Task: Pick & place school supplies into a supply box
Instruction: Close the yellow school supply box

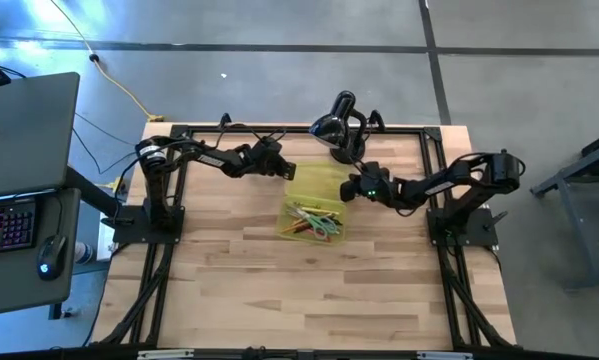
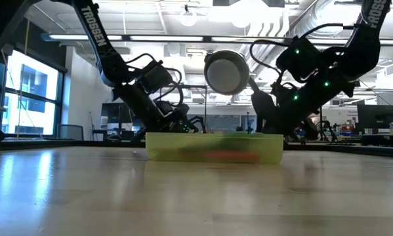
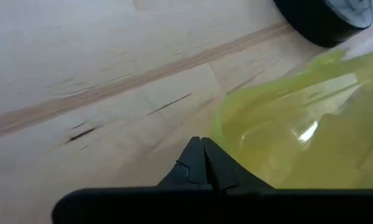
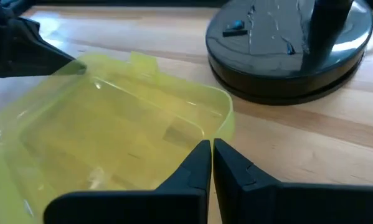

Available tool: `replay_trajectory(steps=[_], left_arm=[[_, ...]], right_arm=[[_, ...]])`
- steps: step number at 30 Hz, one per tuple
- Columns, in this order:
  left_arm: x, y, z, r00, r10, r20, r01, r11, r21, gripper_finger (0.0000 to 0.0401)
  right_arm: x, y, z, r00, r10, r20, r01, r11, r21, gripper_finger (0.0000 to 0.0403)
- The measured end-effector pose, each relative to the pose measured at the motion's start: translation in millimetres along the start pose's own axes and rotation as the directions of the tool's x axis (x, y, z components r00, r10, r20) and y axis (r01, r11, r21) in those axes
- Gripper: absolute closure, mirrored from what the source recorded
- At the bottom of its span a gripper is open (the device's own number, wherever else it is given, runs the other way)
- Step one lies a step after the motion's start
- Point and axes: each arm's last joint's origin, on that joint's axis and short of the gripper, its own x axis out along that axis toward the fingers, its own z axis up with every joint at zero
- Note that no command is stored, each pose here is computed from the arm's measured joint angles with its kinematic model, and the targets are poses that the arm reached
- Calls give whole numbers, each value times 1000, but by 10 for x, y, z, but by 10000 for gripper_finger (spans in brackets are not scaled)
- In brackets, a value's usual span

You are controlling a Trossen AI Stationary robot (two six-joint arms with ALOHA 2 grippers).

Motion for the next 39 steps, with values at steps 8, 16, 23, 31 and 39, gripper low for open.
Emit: replay_trajectory(steps=[8, 16, 23, 31, 39], left_arm=[[-243, -175, 100, 999, -41, 21, 40, 997, 59, 374], [-485, -472, 72, 993, -111, 36, 103, 978, 183, 377], [-551, -606, -34, 995, -80, 60, 64, 970, 233, 391], [-537, -453, -5, 993, 74, 88, -87, 985, 151, 378], [-462, -210, 24, 989, 146, -3, -146, 988, 56, 378]], right_arm=[[-122, 55, -2, 1000, -14, 10, 14, 1000, -22, 402], [-215, 193, 3, 997, 64, 39, -63, 997, -38, 402], [-283, 264, -58, 995, 64, 70, -59, 996, -65, 403], [-413, 195, -2, 998, -13, 66, 16, 999, -34, 403], [-361, -99, -26, 978, -181, -104, 191, 977, 98, 402]])
